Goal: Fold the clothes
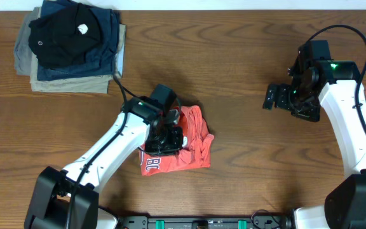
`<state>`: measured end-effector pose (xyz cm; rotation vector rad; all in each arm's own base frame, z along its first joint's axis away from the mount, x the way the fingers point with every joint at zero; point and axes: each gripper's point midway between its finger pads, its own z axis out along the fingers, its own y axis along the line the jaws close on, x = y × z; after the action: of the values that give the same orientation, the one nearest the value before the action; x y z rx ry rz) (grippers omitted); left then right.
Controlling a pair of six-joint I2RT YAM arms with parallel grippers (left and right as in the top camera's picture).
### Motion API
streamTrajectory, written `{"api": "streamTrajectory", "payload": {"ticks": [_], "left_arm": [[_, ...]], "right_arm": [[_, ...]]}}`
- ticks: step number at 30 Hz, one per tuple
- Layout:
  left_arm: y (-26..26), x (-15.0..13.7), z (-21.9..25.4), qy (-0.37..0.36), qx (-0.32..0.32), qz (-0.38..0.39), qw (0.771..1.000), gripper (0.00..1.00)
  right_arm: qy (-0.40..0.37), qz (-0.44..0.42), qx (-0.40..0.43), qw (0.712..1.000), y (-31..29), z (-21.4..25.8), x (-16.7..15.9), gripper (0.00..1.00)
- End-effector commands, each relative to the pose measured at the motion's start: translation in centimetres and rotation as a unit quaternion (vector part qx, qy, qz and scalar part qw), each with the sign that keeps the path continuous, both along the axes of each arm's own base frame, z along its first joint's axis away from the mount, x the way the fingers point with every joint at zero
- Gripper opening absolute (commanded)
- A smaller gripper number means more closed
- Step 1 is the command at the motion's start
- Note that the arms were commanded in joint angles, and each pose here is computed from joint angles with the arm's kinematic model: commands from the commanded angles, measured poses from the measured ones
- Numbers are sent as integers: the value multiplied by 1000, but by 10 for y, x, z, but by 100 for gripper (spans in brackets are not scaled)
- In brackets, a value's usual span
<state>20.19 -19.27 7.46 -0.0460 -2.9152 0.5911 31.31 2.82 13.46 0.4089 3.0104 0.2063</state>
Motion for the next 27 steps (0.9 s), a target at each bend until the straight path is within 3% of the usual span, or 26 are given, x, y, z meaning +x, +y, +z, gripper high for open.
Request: {"api": "streamTrajectory", "payload": {"ticks": [1, 5, 9, 10, 14, 15, 20, 27], "left_arm": [[-25, 2, 26, -35, -42, -29, 998, 6], [-43, -2, 28, -52, -53, -47, 996, 6], [-48, -4, 18, -61, -20, -45, 997, 6], [-49, -4, 15, -64, -13, -48, 997, 11], [-60, -8, 7, -73, -9, -68, 995, 58], [-63, -8, 6, -76, -11, -72, 994, 62], [-69, -6, 15, -87, -21, -77, 993, 63], [-69, 3, 69, -149, -51, -110, 981, 63]], "right_arm": [[-4, 9, -4, 1000, 1, 2, 1, 99], [-4, 9, -4, 1000, 1, 2, 1, 99], [-4, 9, -3, 1000, 1, 2, 1, 99], [-4, 9, -3, 1000, 1, 2, 1, 99], [-4, 9, -3, 1000, 1, 2, 1, 99], [-4, 9, -3, 1000, 1, 2, 1, 99], [-4, 9, -3, 1000, 1, 2, 1, 99], [-4, 9, -3, 1000, 1, 2, 1, 99]]}}
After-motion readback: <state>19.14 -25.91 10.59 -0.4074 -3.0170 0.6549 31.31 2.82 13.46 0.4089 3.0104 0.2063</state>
